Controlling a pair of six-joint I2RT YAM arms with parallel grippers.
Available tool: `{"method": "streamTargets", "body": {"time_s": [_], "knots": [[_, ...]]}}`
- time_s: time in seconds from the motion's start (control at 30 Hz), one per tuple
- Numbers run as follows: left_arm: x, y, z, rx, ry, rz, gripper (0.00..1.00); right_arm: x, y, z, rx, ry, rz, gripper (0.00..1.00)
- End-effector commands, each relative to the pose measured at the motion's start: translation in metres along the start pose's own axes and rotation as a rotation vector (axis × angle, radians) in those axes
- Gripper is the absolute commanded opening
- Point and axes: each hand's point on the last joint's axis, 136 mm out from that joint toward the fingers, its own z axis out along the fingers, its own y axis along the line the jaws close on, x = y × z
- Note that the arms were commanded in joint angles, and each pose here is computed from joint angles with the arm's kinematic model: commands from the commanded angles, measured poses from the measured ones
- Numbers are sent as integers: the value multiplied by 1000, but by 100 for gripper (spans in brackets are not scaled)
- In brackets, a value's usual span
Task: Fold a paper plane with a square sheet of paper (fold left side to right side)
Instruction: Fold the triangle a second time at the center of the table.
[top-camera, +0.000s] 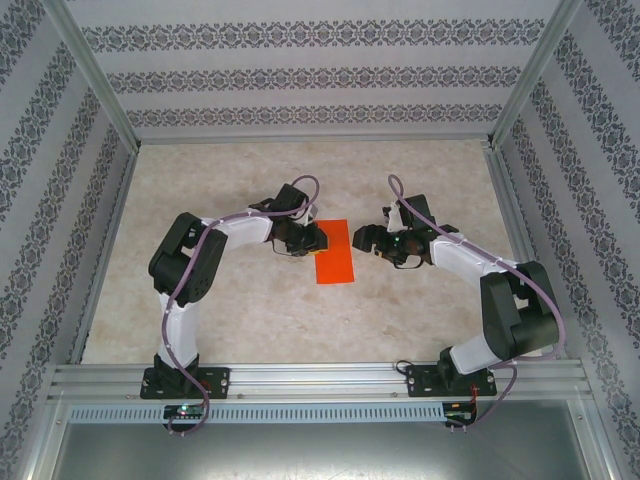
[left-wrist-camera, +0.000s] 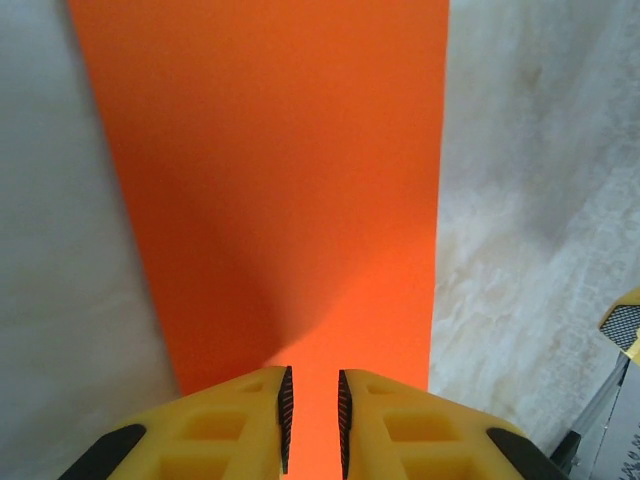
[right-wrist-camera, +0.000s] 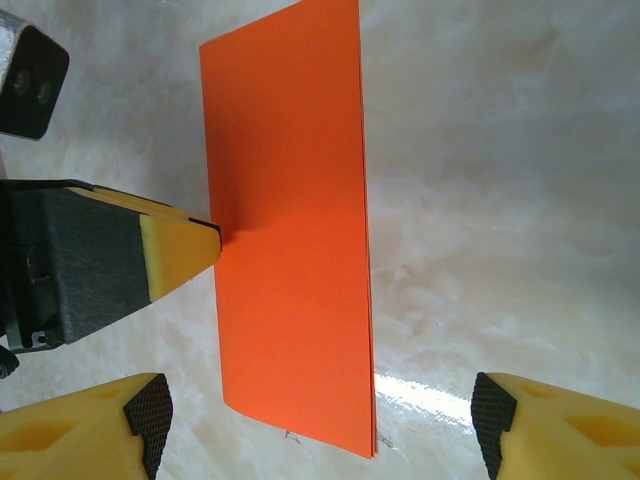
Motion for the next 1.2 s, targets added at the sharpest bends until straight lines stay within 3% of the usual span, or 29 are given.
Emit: {"method": "streamTargets", "body": {"time_s": [0.0,0.63,1.17], "knots": [[3,5,5,-34,17,3,23,6,-5,2,5,26,11,80],[15,17,5,-79,21,15,22,31,1,34,11,228,60,57],[16,19,4,-76,9,23,18,58,-5,45,48,309,93,48]]}}
